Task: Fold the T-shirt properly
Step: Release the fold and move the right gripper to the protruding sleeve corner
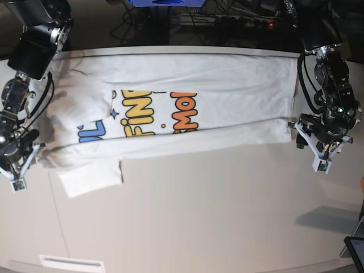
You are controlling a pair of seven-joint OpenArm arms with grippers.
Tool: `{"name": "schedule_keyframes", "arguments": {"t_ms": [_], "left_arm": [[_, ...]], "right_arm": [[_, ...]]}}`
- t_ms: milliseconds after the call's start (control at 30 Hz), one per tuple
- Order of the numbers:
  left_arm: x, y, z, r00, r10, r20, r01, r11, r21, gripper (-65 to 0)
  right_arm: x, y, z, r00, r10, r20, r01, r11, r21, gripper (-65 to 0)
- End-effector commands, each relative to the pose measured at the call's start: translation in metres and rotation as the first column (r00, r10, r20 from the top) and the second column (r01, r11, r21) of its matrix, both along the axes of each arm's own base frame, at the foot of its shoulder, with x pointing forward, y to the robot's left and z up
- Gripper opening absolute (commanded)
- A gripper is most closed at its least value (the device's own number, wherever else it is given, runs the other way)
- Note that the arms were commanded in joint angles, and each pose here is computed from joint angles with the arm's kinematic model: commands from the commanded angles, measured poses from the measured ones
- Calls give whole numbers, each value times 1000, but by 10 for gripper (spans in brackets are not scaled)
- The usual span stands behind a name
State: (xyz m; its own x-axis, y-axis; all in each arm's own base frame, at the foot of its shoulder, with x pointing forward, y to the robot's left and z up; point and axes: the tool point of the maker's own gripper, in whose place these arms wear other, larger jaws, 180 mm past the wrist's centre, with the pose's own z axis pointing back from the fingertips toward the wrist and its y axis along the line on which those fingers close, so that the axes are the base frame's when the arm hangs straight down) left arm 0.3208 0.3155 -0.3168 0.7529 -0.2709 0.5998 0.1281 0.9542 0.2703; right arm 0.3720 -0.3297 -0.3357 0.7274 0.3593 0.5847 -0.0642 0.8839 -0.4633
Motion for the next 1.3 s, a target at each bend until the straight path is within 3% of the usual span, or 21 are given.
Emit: {"name": "schedule_keyframes", "arguments": {"t_ms": [0, 100, 167, 267, 400, 567, 700, 900, 1267], "left_arm": [[8, 9, 19, 998, 12, 58, -13, 1000, 17, -321], [5, 21, 25, 996, 46, 75, -48, 999, 15, -321], [4, 25, 26, 995, 61, 81, -62, 998, 13, -321], [4, 25, 27, 995, 61, 83, -62, 998, 14, -321], [3, 25, 25, 995, 61, 78, -62, 998, 13, -321], [1, 36, 31, 995, 58, 77, -62, 997, 48, -321], [1, 42, 36, 995, 59, 79, -64, 996, 70, -321], [1, 45, 38, 995, 60, 77, -66, 995, 77, -321], [0, 46, 37, 995, 60, 74, -66, 995, 77, -321]], "right_arm": [[17, -3, 33, 995, 14, 102, -12, 1000, -18, -380], [30, 8, 54, 984, 37, 173, -40, 999, 15, -380], [49, 36, 57, 974, 132, 182, -143, 988, 52, -379], [69, 72, 35, 962, 262, 83, -269, 959, 90, -379], [87, 99, 7, 945, 327, 7, -323, 930, 175, -379], [102, 110, -8, 941, 337, 17, -329, 906, 264, -370], [115, 113, -12, 942, 333, 35, -327, 891, 315, -305], [124, 110, -20, 947, 317, 46, -310, 872, 380, -300], [129, 98, -26, 957, 279, 75, -284, 861, 423, -293]]}}
